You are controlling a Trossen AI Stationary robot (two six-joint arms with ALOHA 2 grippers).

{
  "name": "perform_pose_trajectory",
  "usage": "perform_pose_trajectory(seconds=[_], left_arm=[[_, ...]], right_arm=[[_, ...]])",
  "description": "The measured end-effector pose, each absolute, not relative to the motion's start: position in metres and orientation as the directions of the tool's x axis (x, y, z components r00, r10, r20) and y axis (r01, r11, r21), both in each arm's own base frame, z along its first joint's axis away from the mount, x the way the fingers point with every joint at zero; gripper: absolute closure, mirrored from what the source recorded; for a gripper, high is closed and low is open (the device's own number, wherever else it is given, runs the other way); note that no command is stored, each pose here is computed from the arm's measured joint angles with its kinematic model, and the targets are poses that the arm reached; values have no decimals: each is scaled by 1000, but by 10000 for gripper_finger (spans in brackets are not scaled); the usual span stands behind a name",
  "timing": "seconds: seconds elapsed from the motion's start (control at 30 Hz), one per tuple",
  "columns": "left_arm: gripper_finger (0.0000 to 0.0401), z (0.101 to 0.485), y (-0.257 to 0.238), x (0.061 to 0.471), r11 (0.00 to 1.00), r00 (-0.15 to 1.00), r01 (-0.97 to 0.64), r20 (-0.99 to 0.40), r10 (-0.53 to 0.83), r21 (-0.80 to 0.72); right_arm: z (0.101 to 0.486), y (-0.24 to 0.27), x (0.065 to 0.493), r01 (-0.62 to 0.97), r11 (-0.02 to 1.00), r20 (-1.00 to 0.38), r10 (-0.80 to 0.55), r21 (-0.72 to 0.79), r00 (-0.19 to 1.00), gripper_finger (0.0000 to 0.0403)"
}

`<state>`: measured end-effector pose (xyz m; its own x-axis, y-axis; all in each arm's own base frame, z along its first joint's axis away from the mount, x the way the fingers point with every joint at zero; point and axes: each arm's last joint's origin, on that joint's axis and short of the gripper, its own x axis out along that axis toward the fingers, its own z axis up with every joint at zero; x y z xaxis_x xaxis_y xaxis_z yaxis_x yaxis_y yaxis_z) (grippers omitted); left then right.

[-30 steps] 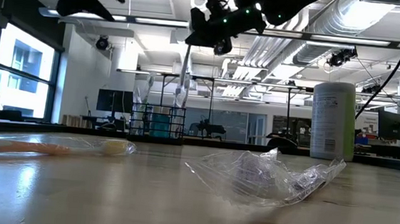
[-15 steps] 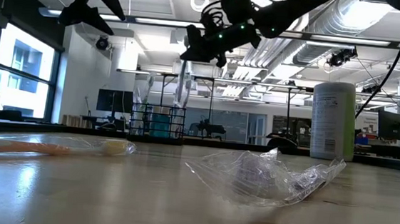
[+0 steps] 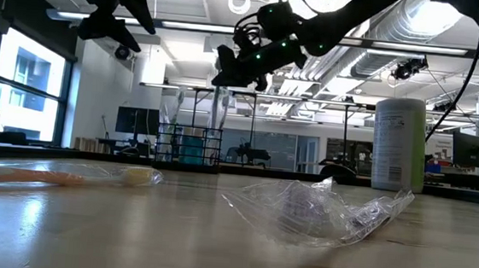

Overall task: Pick & Place toothbrushing station
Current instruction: Put the top green toothbrush into the black wire organizer

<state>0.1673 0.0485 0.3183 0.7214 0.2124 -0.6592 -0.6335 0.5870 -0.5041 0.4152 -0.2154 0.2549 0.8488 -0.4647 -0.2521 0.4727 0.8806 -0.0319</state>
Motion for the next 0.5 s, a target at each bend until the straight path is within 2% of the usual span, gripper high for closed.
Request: perform_pose_trajectory(seconds=[0.23,0.33,0.5], left_arm=[[185,316,49,170,587,715,-633,-671,193,-505],[185,317,49,170,588,722,-627,-664,195,-510],[185,319,49,172,592,744,-606,-641,188,-531]], right_arm=[[250,-218,417,426,901,-251,-395,83,884,390],[245,-222,416,460,875,-262,-413,153,872,389],[230,-223,420,486,860,-308,-426,155,851,389]])
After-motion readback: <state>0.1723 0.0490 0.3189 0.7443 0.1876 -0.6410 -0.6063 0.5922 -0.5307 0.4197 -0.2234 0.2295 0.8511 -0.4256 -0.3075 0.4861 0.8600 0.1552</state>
